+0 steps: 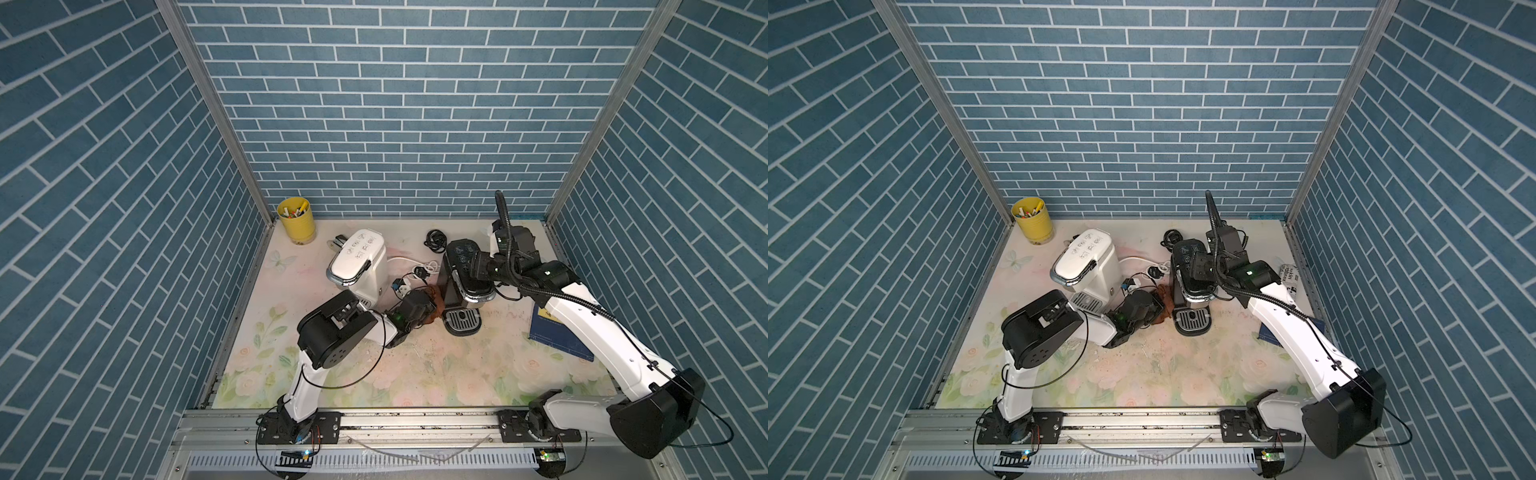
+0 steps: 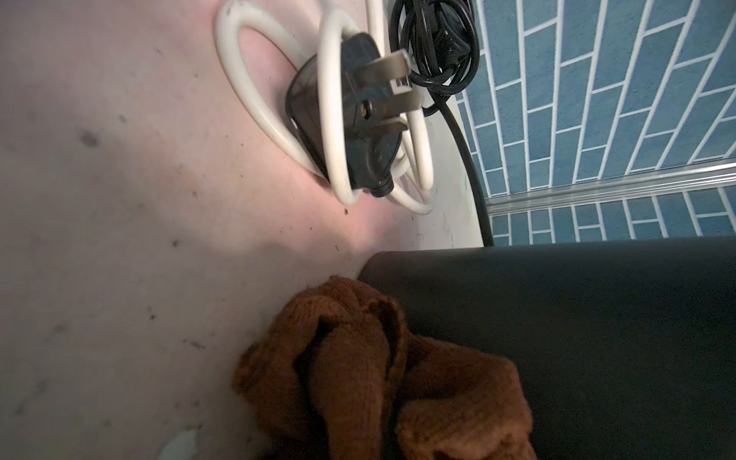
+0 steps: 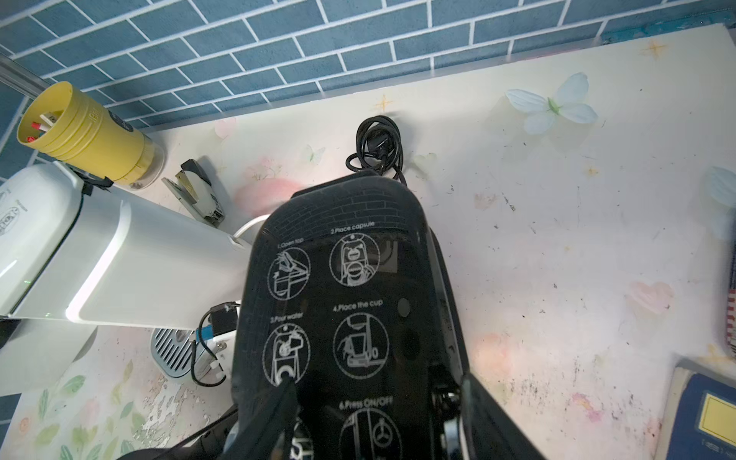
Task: Wipe the surface of a coffee machine
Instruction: Wipe the dirt from the surface of the coffee machine.
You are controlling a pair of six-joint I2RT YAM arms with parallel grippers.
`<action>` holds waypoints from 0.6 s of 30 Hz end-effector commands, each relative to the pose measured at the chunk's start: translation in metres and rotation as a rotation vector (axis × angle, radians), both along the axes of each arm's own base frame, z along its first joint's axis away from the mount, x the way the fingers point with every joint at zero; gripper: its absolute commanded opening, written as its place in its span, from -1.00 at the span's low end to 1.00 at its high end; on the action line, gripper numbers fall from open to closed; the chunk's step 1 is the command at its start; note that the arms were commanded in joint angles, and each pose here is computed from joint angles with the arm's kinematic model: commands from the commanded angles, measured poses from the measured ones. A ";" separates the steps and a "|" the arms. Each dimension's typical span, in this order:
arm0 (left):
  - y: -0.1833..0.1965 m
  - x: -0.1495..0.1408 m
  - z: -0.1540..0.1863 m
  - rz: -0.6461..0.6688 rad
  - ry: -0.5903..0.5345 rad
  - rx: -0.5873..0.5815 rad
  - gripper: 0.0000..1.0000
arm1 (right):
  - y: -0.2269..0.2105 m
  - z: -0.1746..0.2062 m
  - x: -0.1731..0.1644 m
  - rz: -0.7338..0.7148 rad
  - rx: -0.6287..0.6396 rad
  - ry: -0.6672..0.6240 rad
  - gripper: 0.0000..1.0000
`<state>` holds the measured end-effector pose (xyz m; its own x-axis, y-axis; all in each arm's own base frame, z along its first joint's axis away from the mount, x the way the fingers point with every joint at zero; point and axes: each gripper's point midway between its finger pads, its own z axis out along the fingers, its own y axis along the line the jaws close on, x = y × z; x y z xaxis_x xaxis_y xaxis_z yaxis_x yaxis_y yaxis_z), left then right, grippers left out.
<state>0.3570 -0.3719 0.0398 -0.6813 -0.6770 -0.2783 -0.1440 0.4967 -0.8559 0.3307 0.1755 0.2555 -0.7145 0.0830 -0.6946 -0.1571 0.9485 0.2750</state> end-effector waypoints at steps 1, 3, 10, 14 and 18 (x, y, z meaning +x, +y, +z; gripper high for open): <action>-0.011 -0.021 -0.004 -0.062 0.021 0.012 -1.00 | 0.017 -0.037 -0.016 0.060 0.032 0.138 0.27; -0.014 -0.023 0.009 -0.068 0.002 -0.010 -1.00 | 0.017 -0.037 -0.016 0.059 0.032 0.139 0.26; -0.027 -0.025 0.069 -0.085 -0.086 -0.111 -1.00 | 0.017 -0.038 -0.017 0.058 0.035 0.141 0.26; -0.027 -0.025 0.105 -0.084 -0.147 -0.138 -1.00 | 0.016 -0.040 -0.018 0.060 0.035 0.146 0.26; -0.028 -0.032 0.118 -0.093 -0.169 -0.146 -1.00 | 0.016 -0.037 -0.018 0.060 0.036 0.140 0.27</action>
